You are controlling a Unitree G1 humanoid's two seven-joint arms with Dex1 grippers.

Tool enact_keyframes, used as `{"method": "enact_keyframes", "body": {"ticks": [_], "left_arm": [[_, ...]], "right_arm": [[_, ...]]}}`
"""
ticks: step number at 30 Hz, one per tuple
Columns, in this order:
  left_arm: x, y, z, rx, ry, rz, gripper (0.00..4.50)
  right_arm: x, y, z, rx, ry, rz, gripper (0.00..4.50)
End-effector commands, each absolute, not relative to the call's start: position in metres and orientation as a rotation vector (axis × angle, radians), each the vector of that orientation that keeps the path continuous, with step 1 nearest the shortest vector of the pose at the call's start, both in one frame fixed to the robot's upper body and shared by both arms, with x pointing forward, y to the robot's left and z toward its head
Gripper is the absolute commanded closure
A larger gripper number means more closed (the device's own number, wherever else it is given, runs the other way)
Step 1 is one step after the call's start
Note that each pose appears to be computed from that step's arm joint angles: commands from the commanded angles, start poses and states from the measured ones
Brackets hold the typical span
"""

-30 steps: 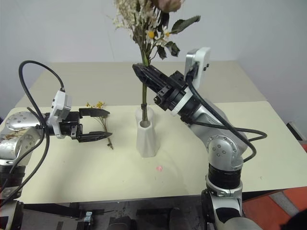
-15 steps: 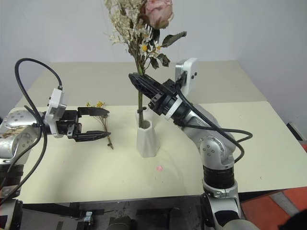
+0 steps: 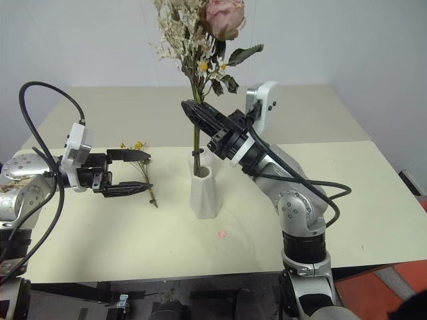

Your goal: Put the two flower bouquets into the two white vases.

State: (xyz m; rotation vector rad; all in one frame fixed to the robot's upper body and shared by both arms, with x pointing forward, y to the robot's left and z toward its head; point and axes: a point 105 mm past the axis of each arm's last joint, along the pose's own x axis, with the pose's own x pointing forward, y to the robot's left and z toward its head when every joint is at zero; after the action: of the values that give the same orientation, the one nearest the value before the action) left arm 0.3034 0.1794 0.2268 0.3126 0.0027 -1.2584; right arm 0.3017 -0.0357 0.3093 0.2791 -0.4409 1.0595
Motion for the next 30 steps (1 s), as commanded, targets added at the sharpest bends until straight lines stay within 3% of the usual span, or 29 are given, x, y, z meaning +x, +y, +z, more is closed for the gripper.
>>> {"method": "enact_keyframes", "body": {"ticks": [1, 30], "left_arm": [[0.301, 0.179, 0.241, 0.35, -0.044, -1.254, 0.0], [0.301, 0.183, 0.239, 0.365, -0.03, -1.236, 0.0]], "right_arm": [[0.292, -0.039, 0.327, 0.268, -0.515, 1.072, 4.31], [0.307, -0.039, 0.298, 0.26, -0.432, 1.021, 4.31]]}}
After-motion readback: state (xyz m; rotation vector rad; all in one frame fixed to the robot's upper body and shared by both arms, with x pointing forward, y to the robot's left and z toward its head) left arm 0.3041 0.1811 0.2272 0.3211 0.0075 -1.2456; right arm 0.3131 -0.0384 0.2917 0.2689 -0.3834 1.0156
